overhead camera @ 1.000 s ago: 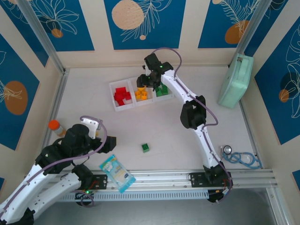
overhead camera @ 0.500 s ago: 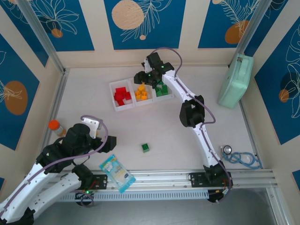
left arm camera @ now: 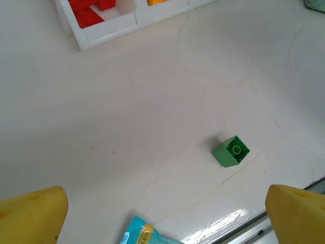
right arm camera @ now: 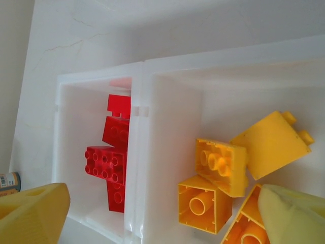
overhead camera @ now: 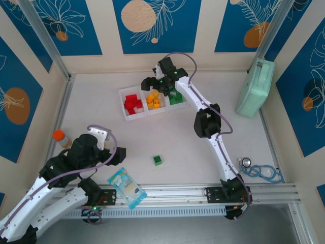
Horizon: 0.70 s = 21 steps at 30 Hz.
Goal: Sort the legos into containers by color
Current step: Place the lego in the container, then pick up the lego from the bottom-center of the table.
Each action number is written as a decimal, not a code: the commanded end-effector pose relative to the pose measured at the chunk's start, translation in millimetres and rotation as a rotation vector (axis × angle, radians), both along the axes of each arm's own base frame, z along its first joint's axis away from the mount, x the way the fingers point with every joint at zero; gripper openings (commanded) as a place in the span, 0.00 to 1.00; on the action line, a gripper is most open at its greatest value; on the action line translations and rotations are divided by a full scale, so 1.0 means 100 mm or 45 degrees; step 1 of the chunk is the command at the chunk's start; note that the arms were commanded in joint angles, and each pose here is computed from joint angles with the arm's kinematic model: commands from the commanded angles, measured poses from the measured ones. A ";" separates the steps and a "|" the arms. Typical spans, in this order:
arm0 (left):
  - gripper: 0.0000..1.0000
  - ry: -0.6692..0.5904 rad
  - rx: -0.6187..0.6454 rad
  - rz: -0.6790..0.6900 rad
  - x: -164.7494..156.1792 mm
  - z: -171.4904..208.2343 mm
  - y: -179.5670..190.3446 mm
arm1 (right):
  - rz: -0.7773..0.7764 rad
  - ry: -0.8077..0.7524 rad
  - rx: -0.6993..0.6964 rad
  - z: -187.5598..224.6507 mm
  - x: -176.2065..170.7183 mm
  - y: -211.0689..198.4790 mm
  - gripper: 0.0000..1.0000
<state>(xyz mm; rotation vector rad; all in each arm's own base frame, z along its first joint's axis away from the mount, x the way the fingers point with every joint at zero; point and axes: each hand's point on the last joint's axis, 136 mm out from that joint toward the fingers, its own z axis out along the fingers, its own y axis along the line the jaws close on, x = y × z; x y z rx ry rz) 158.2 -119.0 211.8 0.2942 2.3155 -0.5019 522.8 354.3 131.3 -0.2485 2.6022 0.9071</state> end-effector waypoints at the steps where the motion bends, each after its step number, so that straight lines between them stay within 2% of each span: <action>1: 0.99 -0.006 0.013 0.009 0.01 -0.01 0.02 | 0.000 -0.005 -0.005 0.41 -0.21 -0.06 1.00; 8: 0.99 -0.011 0.003 0.000 0.00 0.01 0.01 | 0.006 -0.042 -0.110 0.79 -0.71 -0.16 0.99; 12: 0.99 -0.011 0.000 0.000 -0.01 0.00 0.01 | -0.011 -0.044 -0.197 0.84 -1.09 -0.26 0.99; 15: 0.99 -0.015 -0.002 0.002 -0.01 0.01 0.02 | -0.010 0.001 -0.243 0.75 -1.43 -0.34 1.00; 21: 0.99 -0.038 -0.015 0.011 -0.01 0.04 0.04 | 0.061 0.122 -0.343 0.42 -2.25 -0.45 0.95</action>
